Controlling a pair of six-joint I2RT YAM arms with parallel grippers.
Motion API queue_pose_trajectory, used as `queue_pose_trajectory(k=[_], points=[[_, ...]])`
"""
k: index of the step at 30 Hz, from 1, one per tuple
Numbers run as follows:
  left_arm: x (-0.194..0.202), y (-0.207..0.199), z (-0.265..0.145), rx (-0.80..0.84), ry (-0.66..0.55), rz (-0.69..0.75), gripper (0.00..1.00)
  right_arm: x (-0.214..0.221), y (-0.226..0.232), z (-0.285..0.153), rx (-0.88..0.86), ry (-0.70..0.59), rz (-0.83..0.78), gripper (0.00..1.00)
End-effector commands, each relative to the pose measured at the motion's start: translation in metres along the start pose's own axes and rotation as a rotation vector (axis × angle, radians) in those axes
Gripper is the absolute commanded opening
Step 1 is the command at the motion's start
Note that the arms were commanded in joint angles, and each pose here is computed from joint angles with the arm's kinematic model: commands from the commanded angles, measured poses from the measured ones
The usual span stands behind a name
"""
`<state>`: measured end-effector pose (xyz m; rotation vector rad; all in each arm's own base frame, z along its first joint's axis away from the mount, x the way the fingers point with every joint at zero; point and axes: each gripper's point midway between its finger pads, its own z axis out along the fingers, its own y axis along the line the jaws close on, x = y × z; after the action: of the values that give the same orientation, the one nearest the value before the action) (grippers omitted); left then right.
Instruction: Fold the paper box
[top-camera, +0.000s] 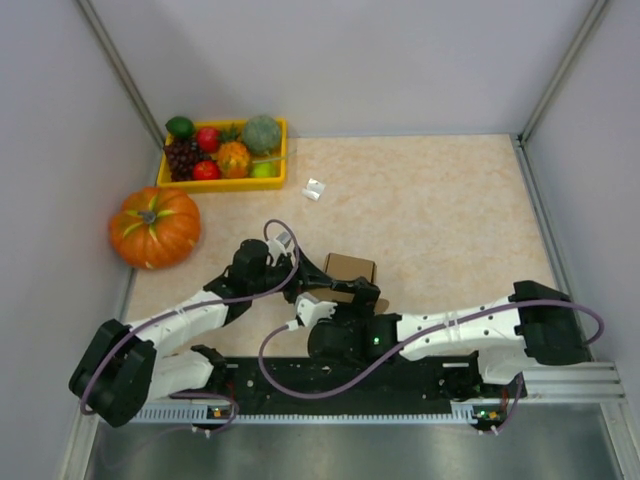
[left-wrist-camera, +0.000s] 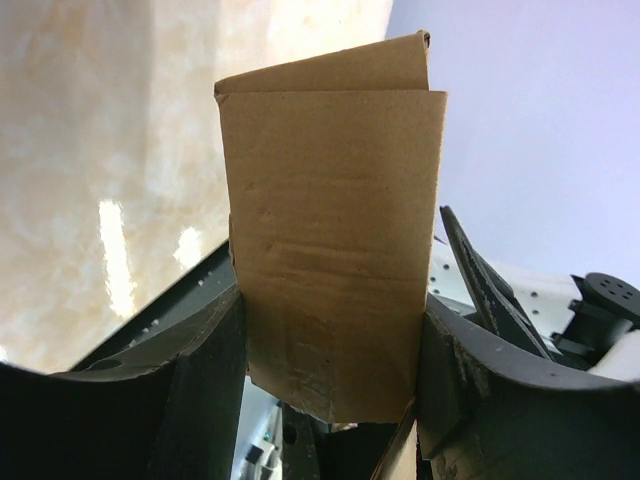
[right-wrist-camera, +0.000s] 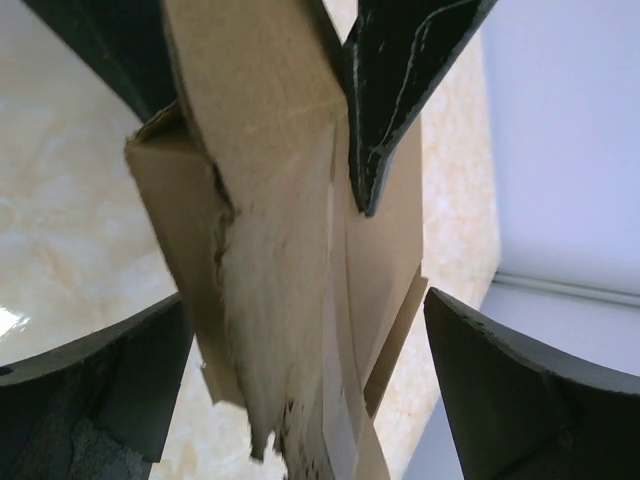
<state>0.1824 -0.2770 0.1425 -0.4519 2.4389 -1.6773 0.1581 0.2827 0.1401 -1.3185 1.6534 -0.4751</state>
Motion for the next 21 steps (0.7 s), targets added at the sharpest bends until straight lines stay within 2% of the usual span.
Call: queue_pose_trajectory(k=[1, 3, 5, 6, 9, 10, 14, 16, 18, 19, 20, 21], points=[[0.010, -0.027, -0.013, 0.071, 0.054, -0.030, 0.54, -0.022, -0.022, -0.003, 0.126, -0.071, -0.030, 0.94], [0.013, -0.028, -0.016, 0.068, 0.062, -0.044, 0.53, -0.025, -0.034, -0.004, 0.209, -0.068, -0.039, 0.88], [0.016, -0.032, -0.020, 0.079, 0.069, -0.043, 0.56, -0.029, -0.036, -0.004, 0.221, -0.084, -0.050, 0.82], [0.017, -0.033, -0.022, 0.077, 0.070, -0.051, 0.62, -0.030, -0.037, -0.004, 0.218, -0.090, -0.045, 0.73], [0.017, -0.036, -0.028, 0.084, 0.041, -0.026, 0.72, -0.031, -0.036, -0.006, 0.189, -0.111, -0.037, 0.59], [0.017, -0.033, -0.030, 0.073, 0.033, -0.026, 0.78, -0.031, -0.036, -0.006, 0.186, -0.114, -0.030, 0.56], [0.009, -0.032, -0.039, 0.074, -0.038, 0.036, 0.87, -0.028, -0.035, -0.008, 0.140, -0.140, 0.003, 0.48], [0.002, -0.039, -0.047, 0.072, -0.092, 0.145, 0.94, -0.026, -0.036, -0.010, 0.098, -0.147, 0.012, 0.45], [-0.016, -0.008, -0.056, -0.110, -0.195, 0.271, 0.98, -0.024, -0.033, -0.014, 0.040, -0.154, 0.047, 0.44], [-0.025, -0.021, -0.070, -0.141, -0.265, 0.350, 0.98, -0.023, -0.026, -0.017, -0.053, -0.171, 0.046, 0.44], [-0.030, 0.003, -0.084, -0.279, -0.296, 0.420, 0.98, -0.022, -0.022, -0.020, -0.112, -0.175, 0.080, 0.44], [-0.049, 0.007, -0.098, -0.360, -0.412, 0.463, 0.98, -0.021, -0.020, -0.022, -0.152, -0.178, 0.088, 0.44]])
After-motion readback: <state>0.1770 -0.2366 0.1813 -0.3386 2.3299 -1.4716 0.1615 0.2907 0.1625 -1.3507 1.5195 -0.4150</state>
